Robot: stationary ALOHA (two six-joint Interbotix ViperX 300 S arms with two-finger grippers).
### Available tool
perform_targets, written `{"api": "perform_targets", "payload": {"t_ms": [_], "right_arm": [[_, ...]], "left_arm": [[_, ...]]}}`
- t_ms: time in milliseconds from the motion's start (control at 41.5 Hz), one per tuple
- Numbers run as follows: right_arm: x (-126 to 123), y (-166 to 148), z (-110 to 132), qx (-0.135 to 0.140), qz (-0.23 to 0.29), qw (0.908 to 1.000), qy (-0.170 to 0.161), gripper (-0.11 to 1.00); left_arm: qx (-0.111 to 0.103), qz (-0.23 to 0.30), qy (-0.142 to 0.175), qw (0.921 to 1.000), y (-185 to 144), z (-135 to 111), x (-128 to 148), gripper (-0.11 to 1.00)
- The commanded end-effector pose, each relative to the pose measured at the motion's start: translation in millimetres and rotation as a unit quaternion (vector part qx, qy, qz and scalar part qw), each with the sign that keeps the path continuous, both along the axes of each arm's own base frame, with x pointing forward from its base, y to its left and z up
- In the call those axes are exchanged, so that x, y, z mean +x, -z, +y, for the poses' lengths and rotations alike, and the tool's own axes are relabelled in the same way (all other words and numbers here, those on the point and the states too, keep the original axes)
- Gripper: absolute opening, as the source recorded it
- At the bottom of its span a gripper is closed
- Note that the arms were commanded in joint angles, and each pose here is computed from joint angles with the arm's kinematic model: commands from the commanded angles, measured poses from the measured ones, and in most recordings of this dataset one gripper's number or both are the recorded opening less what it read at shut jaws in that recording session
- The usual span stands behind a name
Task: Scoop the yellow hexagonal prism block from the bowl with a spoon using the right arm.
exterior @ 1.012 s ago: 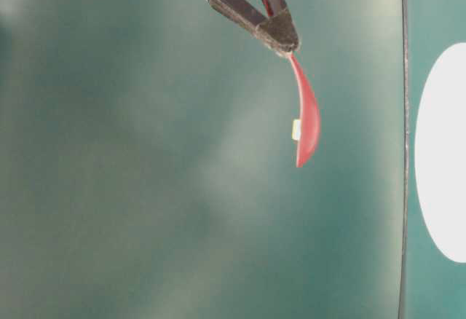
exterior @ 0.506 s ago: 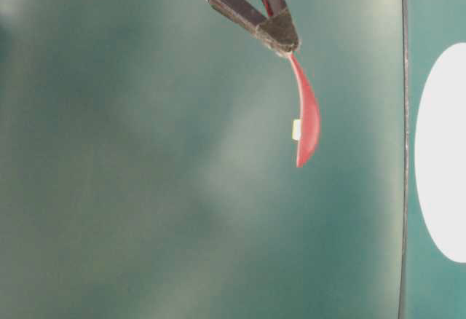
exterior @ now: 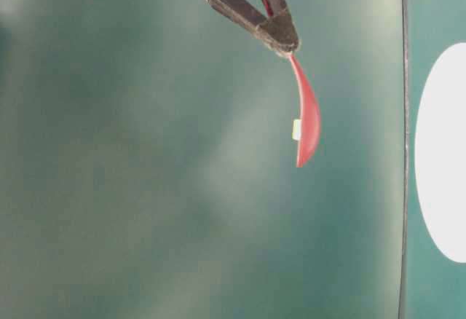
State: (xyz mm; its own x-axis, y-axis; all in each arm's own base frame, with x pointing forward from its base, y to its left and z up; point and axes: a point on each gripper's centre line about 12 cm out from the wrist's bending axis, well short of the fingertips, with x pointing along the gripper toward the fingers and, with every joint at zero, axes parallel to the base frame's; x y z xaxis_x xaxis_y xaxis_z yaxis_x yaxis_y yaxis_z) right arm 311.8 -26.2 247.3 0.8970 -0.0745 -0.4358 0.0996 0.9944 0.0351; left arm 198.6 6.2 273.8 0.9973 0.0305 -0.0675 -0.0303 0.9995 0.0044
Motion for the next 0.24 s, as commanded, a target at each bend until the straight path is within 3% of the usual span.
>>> {"api": "perform_targets", "payload": {"t_ms": [0, 217], "right_arm": [[1.1, -7.6, 0.3, -0.003, -0.013, 0.9999, -0.001, 0.25], [1.3, -8.1, 0.2, -0.002, -0.015, 0.9999, -0.001, 0.25]], "left_arm": [[0.002, -0.012, 0.0, 0.9999, -8.9, 0.3, 3.1, 0.02], [-0.002, -0.013, -0.001, 0.9999, -9.1, 0.3, 3.1, 0.02]]}}
